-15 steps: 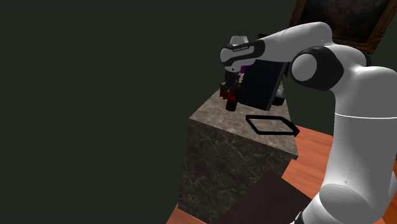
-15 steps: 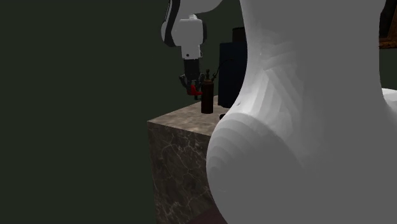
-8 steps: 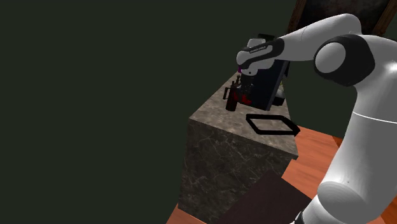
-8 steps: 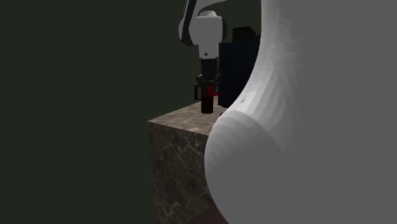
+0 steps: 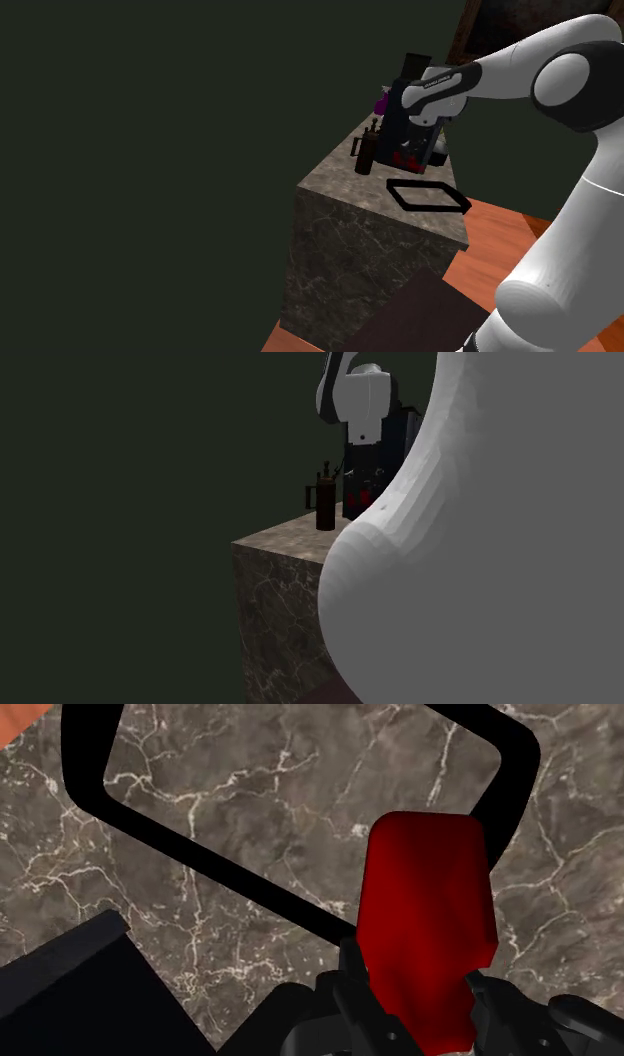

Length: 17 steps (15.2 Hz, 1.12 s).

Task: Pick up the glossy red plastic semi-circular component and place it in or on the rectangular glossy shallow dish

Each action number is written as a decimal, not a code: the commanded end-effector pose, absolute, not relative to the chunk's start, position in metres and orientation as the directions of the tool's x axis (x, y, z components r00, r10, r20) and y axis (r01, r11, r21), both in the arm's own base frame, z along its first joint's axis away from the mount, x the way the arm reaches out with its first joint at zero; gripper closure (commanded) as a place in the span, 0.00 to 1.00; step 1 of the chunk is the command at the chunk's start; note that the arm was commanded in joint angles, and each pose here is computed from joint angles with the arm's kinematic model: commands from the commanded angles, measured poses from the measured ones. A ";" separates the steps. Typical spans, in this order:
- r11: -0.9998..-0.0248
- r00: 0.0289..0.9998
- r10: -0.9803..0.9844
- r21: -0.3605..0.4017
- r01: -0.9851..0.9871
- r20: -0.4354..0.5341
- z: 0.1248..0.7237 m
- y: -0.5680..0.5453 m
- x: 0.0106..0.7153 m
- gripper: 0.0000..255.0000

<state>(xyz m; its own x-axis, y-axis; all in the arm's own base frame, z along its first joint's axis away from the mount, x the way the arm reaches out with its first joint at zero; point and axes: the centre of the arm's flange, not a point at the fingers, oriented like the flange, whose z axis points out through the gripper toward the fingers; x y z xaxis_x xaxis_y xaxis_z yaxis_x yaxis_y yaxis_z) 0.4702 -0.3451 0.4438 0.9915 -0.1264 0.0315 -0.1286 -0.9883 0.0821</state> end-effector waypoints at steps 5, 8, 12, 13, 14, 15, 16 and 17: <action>-0.988 0.992 -0.125 0.082 -0.127 0.032 0.444 -0.391 0.406 1.00; -0.988 0.992 -0.125 0.082 -0.127 0.032 0.438 -0.405 0.384 1.00; -0.988 0.992 -0.125 0.082 -0.127 0.032 0.417 -0.405 0.384 1.00; -0.988 0.992 -0.125 0.082 -0.127 0.032 0.412 -0.405 0.384 1.00; -0.988 0.992 -0.125 0.082 -0.127 0.032 0.406 -0.405 0.384 1.00; -0.988 0.992 -0.125 0.082 -0.127 0.032 0.401 -0.405 0.384 1.00; -0.988 0.992 -0.125 0.082 -0.127 0.032 0.396 -0.405 0.384 1.00; -0.988 0.992 -0.125 0.082 -0.127 0.032 0.390 -0.405 0.384 1.00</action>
<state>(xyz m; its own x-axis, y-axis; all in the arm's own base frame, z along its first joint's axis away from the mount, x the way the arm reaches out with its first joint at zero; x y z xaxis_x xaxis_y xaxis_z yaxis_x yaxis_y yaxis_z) 0.3833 -0.4034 0.3959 0.9917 -0.1251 0.0310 -0.1272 -0.9885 0.0818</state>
